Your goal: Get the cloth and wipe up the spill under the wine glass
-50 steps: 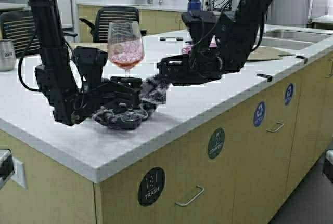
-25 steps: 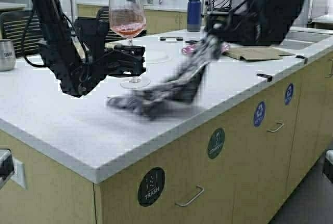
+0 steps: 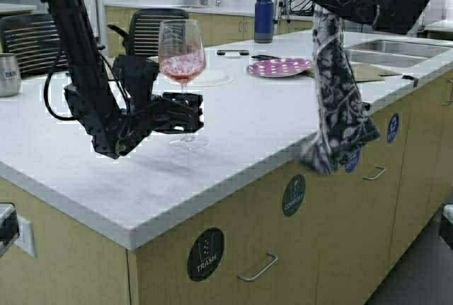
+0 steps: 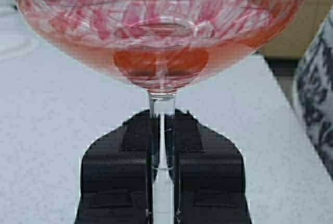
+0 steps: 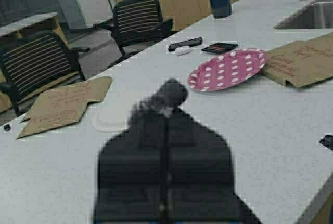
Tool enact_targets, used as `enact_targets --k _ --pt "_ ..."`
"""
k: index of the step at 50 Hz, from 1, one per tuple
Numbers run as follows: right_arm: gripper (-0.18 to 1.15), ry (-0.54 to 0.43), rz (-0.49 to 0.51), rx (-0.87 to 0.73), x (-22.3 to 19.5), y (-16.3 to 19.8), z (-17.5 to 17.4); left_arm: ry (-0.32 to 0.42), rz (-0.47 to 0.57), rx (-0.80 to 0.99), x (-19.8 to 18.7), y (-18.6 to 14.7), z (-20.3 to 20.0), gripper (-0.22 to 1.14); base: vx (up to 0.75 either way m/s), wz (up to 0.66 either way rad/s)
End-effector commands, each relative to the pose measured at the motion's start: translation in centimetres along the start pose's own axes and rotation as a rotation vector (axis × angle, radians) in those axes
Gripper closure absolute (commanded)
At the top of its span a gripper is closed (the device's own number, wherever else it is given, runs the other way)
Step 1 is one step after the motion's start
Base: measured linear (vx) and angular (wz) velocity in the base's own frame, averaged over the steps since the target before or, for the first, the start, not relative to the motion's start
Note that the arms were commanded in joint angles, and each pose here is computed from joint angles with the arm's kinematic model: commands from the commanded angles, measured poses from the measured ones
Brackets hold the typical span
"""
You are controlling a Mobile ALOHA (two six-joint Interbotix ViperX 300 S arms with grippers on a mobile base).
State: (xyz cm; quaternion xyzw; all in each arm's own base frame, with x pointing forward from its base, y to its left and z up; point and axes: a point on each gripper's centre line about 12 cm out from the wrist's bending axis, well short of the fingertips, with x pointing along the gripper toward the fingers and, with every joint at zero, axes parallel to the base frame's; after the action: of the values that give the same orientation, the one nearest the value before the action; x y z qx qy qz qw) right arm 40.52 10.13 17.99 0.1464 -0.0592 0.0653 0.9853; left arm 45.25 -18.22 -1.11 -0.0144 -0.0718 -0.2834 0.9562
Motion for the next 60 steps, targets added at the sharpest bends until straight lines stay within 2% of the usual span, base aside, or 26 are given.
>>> enact_targets --k 1,11,22,34,41,50,60 --pt "0.91 -0.053 0.017 0.004 0.1 0.6 1.8 -0.035 -0.009 0.013 1.2 0.1 1.1 0.77 0.0 0.0" --pt "0.91 -0.048 0.014 0.002 0.0 0.5 1.7 -0.013 -0.01 0.006 0.8 0.0 0.2 0.7 0.0 0.0" --pt "0.91 -0.042 0.016 0.0 -0.2 0.5 1.5 -0.008 -0.025 0.007 0.9 -0.8 -0.2 0.43 0.0 0.0" --pt "0.91 -0.025 0.014 -0.003 -0.7 0.3 1.1 -0.001 -0.04 0.001 0.9 -1.5 -0.9 0.22 0.0 0.0" --pt "0.91 -0.013 0.014 -0.007 -1.0 0.2 0.8 0.005 -0.04 0.0 0.7 -1.6 -0.7 0.2 0.0 0.0" --pt "0.91 -0.01 0.013 -0.008 -1.0 0.2 0.7 0.021 0.03 -0.008 -0.6 -1.0 -0.6 0.19 0.0 0.0" --pt "0.91 -0.012 0.02 -0.007 -1.0 0.3 0.8 0.011 0.035 -0.011 -1.9 -1.2 0.0 0.17 0.0 0.0"
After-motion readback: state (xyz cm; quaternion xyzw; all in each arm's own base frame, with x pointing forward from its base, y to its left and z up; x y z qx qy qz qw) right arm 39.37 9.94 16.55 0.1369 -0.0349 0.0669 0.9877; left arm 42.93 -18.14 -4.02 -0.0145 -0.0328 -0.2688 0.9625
